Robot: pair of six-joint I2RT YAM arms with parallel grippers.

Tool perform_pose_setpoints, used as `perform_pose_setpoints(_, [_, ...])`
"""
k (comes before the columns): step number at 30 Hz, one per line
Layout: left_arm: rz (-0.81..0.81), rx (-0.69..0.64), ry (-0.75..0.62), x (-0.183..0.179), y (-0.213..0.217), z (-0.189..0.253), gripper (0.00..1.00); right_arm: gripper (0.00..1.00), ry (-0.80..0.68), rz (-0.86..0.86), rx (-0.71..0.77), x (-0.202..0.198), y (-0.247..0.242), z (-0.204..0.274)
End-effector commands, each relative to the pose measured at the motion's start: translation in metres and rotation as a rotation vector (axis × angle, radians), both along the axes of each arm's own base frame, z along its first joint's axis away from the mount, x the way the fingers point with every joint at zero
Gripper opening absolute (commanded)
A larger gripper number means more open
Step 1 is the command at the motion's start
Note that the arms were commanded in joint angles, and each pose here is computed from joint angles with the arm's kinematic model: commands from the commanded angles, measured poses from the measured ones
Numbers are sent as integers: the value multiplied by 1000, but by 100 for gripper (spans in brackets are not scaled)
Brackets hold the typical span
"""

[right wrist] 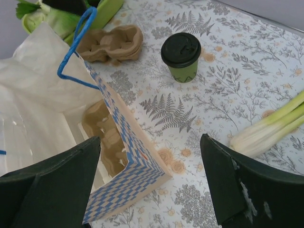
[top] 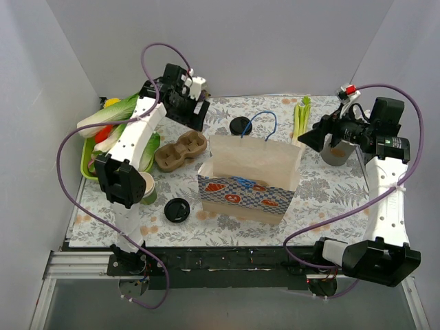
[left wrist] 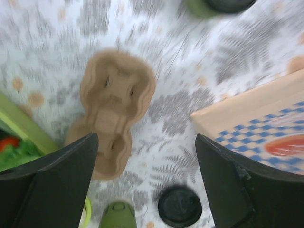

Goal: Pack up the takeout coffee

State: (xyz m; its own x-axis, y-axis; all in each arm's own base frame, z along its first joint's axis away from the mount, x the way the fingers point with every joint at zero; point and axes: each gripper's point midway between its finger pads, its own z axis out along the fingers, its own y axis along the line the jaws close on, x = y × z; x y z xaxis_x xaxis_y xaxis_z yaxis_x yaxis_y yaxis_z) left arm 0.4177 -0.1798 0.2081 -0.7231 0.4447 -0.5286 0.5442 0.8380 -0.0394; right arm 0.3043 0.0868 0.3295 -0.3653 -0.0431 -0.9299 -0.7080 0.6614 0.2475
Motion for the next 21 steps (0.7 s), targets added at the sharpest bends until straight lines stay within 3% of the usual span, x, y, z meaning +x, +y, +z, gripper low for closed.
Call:
perform_pose_setpoints(1, [-159, -438, -361, -14, -40, 176, 87, 93, 18, 1, -106, -23, -6, -6])
perform_pose_setpoints(3, [-324, -547, -459, -47, -53, 223, 93, 92, 33, -69, -150, -26, -16, -14])
perform_pose_setpoints(5, [-473, -606, -402, -74, -68, 217, 96, 91, 93, -179, -147, -23, -29, -27])
perform_pose_setpoints(11, [-650, -518, -115, -108, -81, 137, 87, 79, 301, -311, -195, -29, -51, -80])
perform_pose_setpoints(14, [-687, -428, -116, -113, -91, 110, 87, 73, 352, -240, -248, -43, -50, -115])
perform_pose_setpoints(17, [-689, -366, -224, -104, -101, 107, 87, 68, 392, -179, -296, -56, -51, -142])
perform_pose_setpoints(21, [-670, -334, -266, -95, -109, 103, 85, 51, 452, -59, -260, -70, -31, -164])
